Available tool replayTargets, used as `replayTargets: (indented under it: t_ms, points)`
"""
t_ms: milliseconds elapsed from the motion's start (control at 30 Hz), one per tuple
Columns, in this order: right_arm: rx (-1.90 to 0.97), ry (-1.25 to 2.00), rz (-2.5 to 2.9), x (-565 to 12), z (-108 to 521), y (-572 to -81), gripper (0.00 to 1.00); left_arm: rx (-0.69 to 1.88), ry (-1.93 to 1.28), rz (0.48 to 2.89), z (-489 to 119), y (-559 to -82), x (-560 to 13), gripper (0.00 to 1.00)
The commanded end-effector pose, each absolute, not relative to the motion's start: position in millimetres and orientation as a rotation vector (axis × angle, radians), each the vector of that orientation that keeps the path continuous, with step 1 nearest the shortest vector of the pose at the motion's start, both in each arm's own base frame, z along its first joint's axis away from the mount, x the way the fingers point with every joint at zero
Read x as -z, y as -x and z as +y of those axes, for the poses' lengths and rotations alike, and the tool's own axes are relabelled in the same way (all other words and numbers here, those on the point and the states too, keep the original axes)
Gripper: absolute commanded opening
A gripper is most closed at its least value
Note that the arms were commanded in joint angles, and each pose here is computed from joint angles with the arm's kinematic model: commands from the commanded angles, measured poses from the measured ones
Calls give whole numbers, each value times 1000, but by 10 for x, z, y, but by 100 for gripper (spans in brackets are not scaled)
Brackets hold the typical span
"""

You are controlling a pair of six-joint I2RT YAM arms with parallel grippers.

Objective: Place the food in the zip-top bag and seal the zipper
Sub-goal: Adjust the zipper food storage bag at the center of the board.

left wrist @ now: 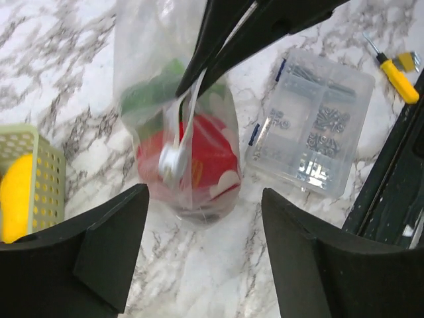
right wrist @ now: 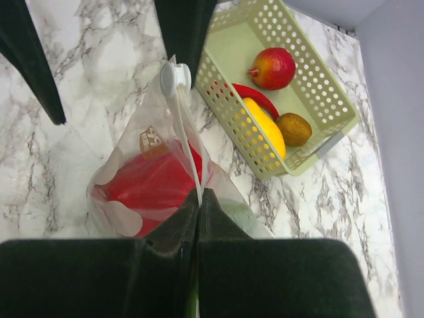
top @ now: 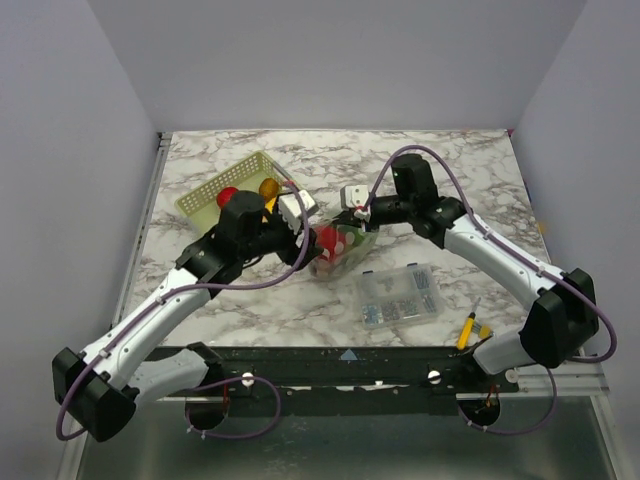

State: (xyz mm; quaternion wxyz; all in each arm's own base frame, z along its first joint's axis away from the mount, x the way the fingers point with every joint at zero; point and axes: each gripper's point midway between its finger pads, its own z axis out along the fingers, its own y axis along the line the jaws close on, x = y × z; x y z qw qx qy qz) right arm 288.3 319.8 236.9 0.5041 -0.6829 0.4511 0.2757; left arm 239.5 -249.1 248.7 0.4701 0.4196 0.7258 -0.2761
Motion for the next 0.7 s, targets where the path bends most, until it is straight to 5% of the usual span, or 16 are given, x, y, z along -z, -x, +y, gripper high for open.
replayTargets:
  t_ms: [0, 167, 400, 667]
  points:
    - [-597, 1521, 1138, -2599, 3159, -3030, 1, 778, -538, 1749, -2288, -2515, -2622, 74]
    - [-602, 1448, 1191, -2646, 3113, -3021, 1, 880, -368, 1493, -2155, -2434, -2710, 87]
    - [-634, 1348, 1229, -2811, 3095, -3015, 1, 1034, -383, 1437, -2326, -2533, -2859, 86]
    - [-644, 1340, 1240, -2894, 3061, -2951, 2, 1174, -514, 1443, -2621, -2614, -2913, 65]
